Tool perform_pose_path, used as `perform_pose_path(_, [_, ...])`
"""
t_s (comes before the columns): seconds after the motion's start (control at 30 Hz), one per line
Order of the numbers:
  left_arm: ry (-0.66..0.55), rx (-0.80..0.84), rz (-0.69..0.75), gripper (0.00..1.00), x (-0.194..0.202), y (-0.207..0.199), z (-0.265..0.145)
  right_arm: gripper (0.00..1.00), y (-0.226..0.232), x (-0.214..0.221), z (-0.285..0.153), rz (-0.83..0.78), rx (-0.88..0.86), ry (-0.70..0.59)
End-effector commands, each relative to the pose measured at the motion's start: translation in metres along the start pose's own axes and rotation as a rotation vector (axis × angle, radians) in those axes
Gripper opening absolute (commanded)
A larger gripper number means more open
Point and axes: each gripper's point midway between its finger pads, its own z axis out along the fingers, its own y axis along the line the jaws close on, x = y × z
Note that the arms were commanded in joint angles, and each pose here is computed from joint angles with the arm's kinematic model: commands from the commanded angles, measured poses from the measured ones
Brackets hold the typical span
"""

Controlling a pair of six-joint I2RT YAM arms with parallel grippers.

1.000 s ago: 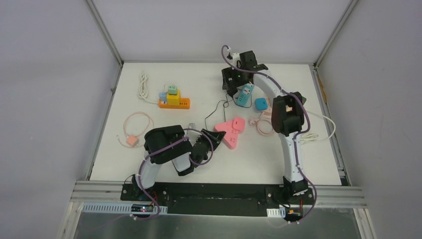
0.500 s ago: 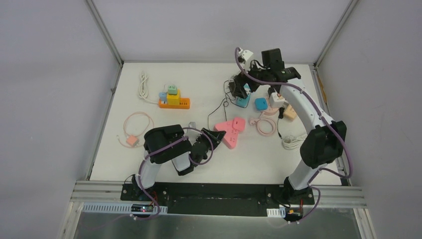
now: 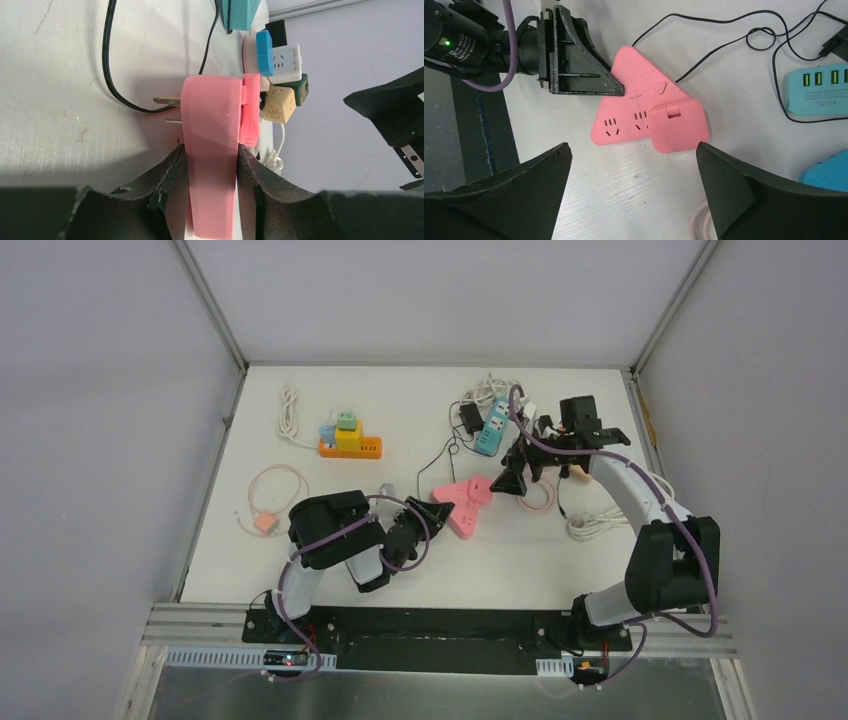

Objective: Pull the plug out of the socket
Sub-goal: Remove the plug from the socket.

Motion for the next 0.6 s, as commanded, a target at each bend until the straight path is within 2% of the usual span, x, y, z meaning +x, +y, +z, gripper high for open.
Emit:
perform_pose_path(0.0, [0.122, -0.111, 0.225, 0.00, 0.025, 0.049, -0.012, 1.00, 0.010, -0.025, -0.008, -0.164, -0.078, -0.122])
perform_pose_path(0.23, [0.149, -0.078, 0.263, 0.00, 0.028, 0.043, -0.012, 1.00, -0.001, -0.011, -0.008, -0.146, -0.071, -0.043])
perform_pose_path(0.57, [0.186, -0.058, 0.306, 0.00, 0.037, 0.039, -0.007, 1.00, -0.018, 0.001, -0.008, 0.022, -0.086, 0.021])
